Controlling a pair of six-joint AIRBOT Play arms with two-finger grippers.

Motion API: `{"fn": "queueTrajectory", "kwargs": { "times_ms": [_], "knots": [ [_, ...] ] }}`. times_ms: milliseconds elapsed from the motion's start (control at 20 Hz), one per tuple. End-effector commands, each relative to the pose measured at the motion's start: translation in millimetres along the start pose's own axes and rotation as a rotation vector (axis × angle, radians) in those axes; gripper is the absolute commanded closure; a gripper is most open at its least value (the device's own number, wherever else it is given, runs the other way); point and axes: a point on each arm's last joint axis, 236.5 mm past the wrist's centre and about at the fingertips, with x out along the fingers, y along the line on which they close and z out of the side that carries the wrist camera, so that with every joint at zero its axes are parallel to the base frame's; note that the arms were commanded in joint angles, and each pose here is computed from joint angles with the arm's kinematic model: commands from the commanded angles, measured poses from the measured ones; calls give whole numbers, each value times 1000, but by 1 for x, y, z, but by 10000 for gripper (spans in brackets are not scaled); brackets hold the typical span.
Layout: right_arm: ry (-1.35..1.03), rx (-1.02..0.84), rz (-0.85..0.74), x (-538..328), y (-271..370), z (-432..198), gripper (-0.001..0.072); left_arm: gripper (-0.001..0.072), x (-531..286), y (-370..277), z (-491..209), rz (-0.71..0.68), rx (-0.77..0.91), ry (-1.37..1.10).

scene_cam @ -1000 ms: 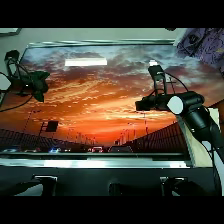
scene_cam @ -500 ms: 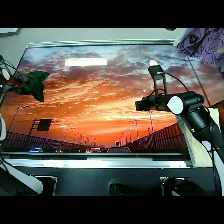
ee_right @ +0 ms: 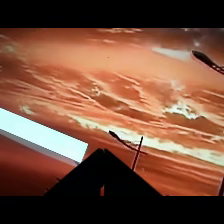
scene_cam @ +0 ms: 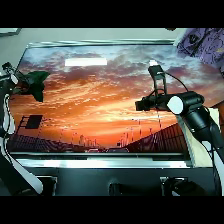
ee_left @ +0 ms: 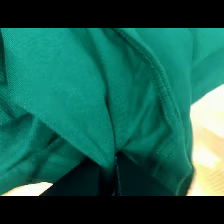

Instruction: Fold the clothes and pants, and hang the long-sleeved shirts on hangers.

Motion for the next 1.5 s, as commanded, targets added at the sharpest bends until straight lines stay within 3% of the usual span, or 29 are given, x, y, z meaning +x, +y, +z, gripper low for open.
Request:
{"fn": "queueTrajectory", "kwargs": {
  "times_ms": [0, 250, 500, 750, 1050, 1100, 1150, 1200, 1250, 1450],
  "knots": [
    [-1, -1, 0, -1, 0, 0, 673, 697, -28, -58, -25, -193, -34, 133],
    [-1, -1, 0, -1, 0, 0, 673, 698, -149, -177, -76, -392, 154, 222],
    [-1, -1, 0, -1, 0, 0, 673, 698, -286, -264, -210, -586, 297, 376],
    [-1, -1, 0, -1, 0, 0, 673, 697, -364, -276, -365, -644, 418, 555],
    [-2, 0, 1, -1, 0, 1, 673, 691, -347, -244, -491, -552, 462, 712],
    [-2, -1, 0, -1, 0, 1, 673, 657, -344, -240, -495, -537, 450, 721],
    [-2, -1, 0, -1, 0, 1, 673, 430, -343, -239, -493, -534, 449, 721],
    [-2, -1, 0, -1, 0, 1, 673, 157, -344, -239, -486, -534, 436, 717],
    [-3, -1, 0, -1, 0, 1, 673, 19, -345, -238, -472, -537, 425, 707],
    [40, 2, 2, -1, 1, -9, 673, 20, -350, -221, -372, -574, 360, 560]
  ]
}}
